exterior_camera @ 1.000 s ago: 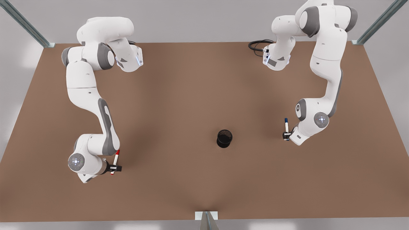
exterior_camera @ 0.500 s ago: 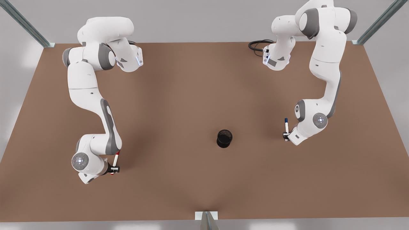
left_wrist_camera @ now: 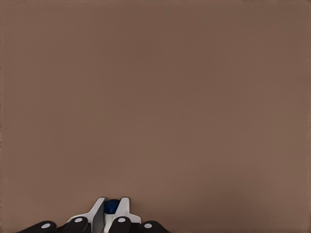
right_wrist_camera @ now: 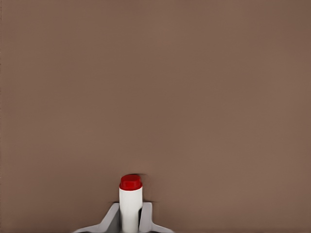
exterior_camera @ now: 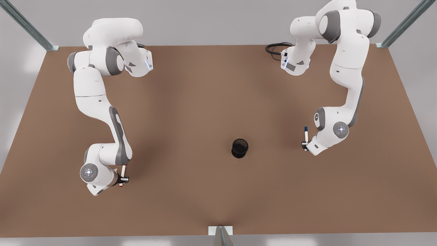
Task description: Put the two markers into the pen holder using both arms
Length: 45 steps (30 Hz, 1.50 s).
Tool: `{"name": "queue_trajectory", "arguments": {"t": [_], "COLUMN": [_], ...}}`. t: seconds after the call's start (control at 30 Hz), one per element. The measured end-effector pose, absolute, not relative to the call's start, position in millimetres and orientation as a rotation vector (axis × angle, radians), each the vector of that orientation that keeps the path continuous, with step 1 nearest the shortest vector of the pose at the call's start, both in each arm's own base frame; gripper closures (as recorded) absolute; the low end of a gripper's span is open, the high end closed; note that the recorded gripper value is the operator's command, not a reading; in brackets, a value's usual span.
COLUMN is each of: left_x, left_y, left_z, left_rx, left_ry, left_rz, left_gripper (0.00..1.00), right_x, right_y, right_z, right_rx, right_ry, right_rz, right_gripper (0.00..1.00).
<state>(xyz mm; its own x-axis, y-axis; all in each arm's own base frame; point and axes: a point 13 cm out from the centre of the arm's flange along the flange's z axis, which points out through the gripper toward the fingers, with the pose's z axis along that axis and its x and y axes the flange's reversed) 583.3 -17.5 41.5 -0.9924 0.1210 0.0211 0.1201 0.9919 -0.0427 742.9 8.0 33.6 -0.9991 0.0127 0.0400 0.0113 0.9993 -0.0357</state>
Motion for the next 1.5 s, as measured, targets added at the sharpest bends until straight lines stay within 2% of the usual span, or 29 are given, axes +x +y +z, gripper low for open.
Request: {"name": "queue_trajectory", "arguments": {"t": [0.1,0.17,0.23,0.3,0.4,0.5,0.57,0.7,0.93,1.23,1.43,1.47,1.5], "left_x": [629.9,687.8,711.1,712.0,679.3,637.9,622.7,618.8,628.4,639.1,606.3,599.7,594.5], "left_y": [-39.0,-81.0,-125.5,-164.7,-230.1,-303.8,-332.5,-358.2,-359.9,-361.2,-393.7,-396.2,-398.4], "left_z": [94.2,174.0,237.0,286.6,317.1,327.9,327.6,314.2,280.1,235.0,223.3,224.1,223.6], "left_rx": [-0.218,-0.253,-0.287,-0.285,-0.294,-0.333,-0.309,-0.185,0.045,0.197,0.058,0.027,0.002], "left_ry": [-3.177,-3.259,-3.278,-3.259,-3.163,-3.060,-3.027,-3.001,-2.976,-2.987,-3.052,-3.067,-3.076], "left_rz": [0.082,0.140,0.188,0.250,0.363,0.449,0.465,0.484,0.475,0.410,0.241,0.203,0.175], "left_gripper": [0.79,0.79,0.79,0.79,0.79,0.79,0.79,0.79,0.79,0.79,0.79,0.60,0.00], "right_x": [744.7,751.6,765.3,777.3,784.7,788.7,788.4,781.6,783.3,780.5,779.8,779.4,778.9], "right_y": [11.9,27.6,52.9,82.8,132.4,185.4,220.3,285.0,298.6,315.7,329.5,332.5,336.4], "right_z": [36.9,55.9,102.3,160.0,215.7,255.6,272.1,303.3,364.7,373.3,376.2,377.5,379.0], "right_rx": [-0.011,0.017,0.064,0.120,0.210,0.318,0.384,0.507,0.523,0.527,0.528,0.531,0.534], "right_ry": [-3.107,-3.132,-3.190,-3.261,-3.330,-3.393,-3.428,-3.486,-3.577,-3.595,-3.610,-3.612,-3.616], "right_rz": [0.043,0.033,0.027,0.003,-0.064,-0.108,-0.164,-0.262,-0.346,-0.392,-0.442,-0.453,-0.466], "right_gripper": [0.79,0.79,0.79,0.79,0.79,0.79,0.79,0.79,0.79,0.79,0.79,0.79,0.79]}}
